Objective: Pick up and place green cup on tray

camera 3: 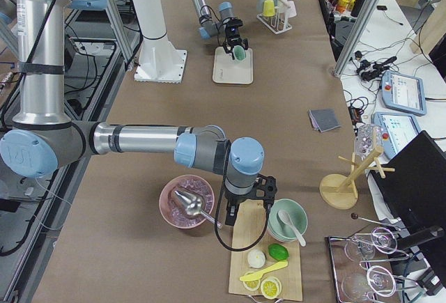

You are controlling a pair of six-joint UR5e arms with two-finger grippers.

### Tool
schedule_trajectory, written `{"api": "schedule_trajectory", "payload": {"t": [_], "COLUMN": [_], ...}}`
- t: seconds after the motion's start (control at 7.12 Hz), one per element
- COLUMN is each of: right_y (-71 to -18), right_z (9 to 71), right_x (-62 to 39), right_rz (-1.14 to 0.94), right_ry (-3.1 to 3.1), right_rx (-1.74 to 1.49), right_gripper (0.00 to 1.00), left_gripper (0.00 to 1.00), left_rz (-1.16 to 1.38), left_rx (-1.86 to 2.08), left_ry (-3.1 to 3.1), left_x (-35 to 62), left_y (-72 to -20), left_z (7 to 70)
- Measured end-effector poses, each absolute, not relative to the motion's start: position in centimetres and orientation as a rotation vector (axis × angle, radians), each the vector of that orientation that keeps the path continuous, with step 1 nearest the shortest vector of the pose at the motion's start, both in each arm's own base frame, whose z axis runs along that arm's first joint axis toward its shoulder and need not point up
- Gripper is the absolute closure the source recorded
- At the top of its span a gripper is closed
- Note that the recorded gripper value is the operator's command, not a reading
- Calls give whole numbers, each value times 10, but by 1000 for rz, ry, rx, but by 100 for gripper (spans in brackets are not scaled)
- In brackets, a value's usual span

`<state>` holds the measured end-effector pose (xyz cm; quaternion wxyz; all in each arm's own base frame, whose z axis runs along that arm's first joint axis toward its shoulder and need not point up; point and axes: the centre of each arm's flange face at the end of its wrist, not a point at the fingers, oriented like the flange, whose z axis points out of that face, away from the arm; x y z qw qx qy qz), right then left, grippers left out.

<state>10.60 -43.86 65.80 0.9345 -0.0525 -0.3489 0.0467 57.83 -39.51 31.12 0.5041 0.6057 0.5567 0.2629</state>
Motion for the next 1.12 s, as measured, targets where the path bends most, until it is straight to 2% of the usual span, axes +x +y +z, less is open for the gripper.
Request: {"api": "schedule_trajectory", "payload": {"t": [0.28, 0.42, 0.56, 1.12], "right_y": [-437, -436, -436, -435], "right_z": [661, 662, 663, 663], "right_x": [107, 107, 107, 106], "right_rz": [90, 90, 90, 92], "right_ry": [-683, -679, -679, -685], "right_rx": [-112, -113, -114, -112], "right_gripper": [0, 0, 0, 0], "left_gripper": [71, 55, 2, 1], "left_rz": [611, 603, 603, 632], "left_rx": [1449, 1431, 1412, 1394], "left_ry": [1389, 1406, 1417, 1376], "left_x": [579, 581, 585, 575], "left_y": [-393, -391, -387, -380], "left_z": [316, 315, 316, 345]}}
